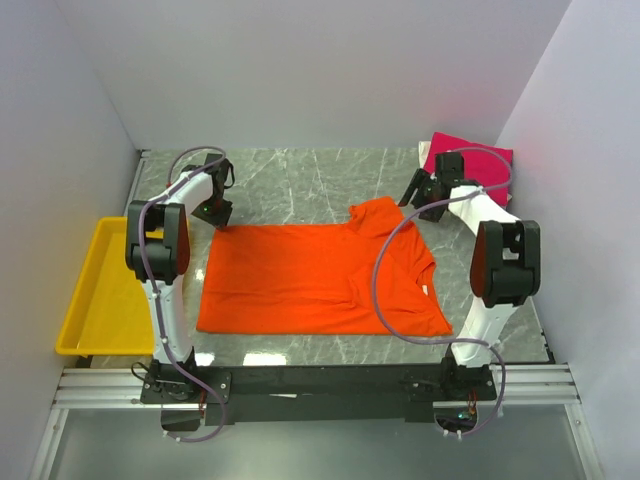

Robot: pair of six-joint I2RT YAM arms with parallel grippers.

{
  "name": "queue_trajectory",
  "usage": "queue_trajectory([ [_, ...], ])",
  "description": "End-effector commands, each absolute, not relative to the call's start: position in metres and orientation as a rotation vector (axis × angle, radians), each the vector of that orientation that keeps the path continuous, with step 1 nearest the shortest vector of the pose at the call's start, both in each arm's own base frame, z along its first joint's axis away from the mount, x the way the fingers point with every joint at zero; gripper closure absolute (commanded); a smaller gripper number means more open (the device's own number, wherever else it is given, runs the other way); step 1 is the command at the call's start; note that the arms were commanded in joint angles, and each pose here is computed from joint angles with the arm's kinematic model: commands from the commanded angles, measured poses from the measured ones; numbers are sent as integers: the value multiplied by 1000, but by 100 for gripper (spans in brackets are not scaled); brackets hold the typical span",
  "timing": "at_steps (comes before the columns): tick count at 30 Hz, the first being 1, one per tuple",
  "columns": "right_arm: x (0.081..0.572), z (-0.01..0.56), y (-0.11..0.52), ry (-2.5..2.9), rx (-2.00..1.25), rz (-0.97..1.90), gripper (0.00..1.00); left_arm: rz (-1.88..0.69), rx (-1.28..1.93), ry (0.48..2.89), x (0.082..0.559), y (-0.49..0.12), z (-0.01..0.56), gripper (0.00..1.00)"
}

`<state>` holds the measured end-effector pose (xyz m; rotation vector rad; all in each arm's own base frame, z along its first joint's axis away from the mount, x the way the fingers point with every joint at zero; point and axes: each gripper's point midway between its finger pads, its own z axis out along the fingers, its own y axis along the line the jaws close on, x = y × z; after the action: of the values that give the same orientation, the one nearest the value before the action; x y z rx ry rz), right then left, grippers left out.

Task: Fold and stack the t-shirts
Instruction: Fold the tshirt

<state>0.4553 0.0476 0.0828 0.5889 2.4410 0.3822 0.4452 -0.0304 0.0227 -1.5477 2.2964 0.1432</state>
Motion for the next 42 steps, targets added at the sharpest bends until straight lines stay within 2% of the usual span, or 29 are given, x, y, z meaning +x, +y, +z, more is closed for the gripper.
queue_trajectory([
  [1,472,86,56,2435,513,359,26,159,-1574,2314,442,-31,10,74],
  [2,473,85,58,2439,502,358,26,152,-1570,2315,442,-31,11,77],
  [4,476,78,58,2454,497,343,26,124,-1559,2314,444,-33,13,88],
  [7,480,69,53,2470,512,301,30,87,-1538,2322,447,-36,14,99],
  [11,482,63,49,2478,526,258,39,59,-1522,2327,450,-39,17,99],
  [18,484,48,53,2524,519,241,42,38,-1510,2336,449,-41,17,99],
  [22,483,41,59,2546,504,250,57,27,-1501,2343,447,-42,18,99],
  [27,484,35,68,2557,488,307,64,3,-1486,2335,445,-40,23,99],
  [34,487,39,74,2545,487,347,95,-30,-1457,2328,445,-40,32,99],
  [36,490,49,75,2521,476,355,99,-33,-1452,2332,444,-40,32,99],
  [42,493,85,73,2431,455,367,100,-59,-1438,2323,444,-40,37,99],
])
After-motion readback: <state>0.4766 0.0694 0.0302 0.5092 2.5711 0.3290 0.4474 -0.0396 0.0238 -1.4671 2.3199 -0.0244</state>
